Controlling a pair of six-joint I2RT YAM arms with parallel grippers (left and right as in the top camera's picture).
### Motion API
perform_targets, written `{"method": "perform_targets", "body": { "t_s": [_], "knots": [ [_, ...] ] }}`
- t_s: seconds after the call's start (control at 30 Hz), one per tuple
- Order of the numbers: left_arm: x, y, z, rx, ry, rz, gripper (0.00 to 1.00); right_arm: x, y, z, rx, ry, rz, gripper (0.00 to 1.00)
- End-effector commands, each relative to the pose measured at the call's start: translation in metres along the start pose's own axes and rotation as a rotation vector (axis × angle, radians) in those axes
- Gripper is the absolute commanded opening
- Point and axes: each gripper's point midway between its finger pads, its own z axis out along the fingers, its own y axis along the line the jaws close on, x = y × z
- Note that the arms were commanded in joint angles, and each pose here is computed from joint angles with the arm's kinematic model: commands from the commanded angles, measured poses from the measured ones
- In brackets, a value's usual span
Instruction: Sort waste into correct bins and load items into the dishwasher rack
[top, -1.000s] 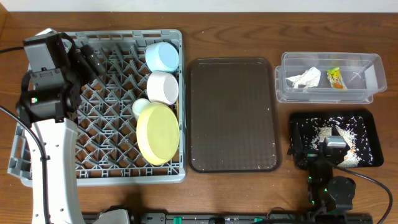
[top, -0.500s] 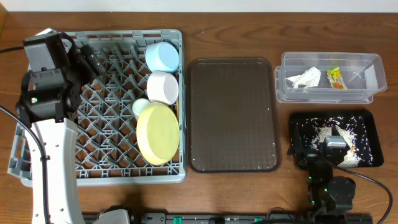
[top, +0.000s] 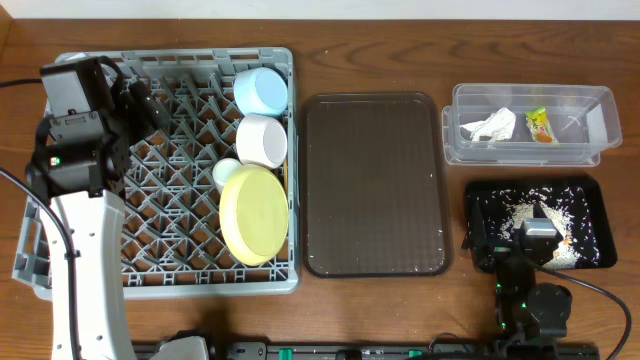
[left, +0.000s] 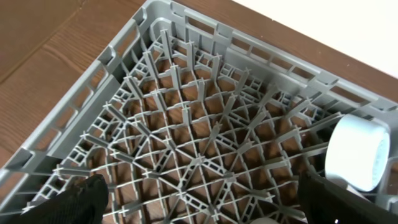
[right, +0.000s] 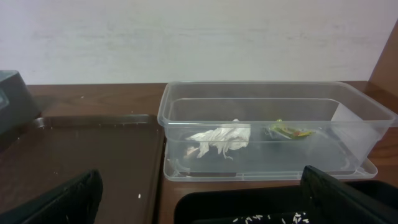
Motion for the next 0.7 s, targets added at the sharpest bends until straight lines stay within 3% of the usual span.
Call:
{"method": "perform_targets", "body": {
  "t_s": [0.0,0.33,0.53,0.67],
  "knots": [
    [-0.009,0.009,-0.021,-0.021,-0.055,0.013,0.98,0.000,-0.001,0.000,0.005,-0.002,-0.021,0.99],
    [-0.013,0.013,-0.131,0.093,-0.275,-0.007,0.98,0.000,-0.001,0.000,0.005,-0.002,-0.021,0.99],
    [0.021,0.023,-0.194,0.191,-0.386,-0.001,0.98,0.000,-0.001,0.000,0.005,-0.002,-0.021,0.99],
    [0.054,0.040,-0.212,0.216,-0.440,-0.012,0.98,0.000,-0.001,0.000,0.005,-0.002,-0.021,0.99]
  ]
}}
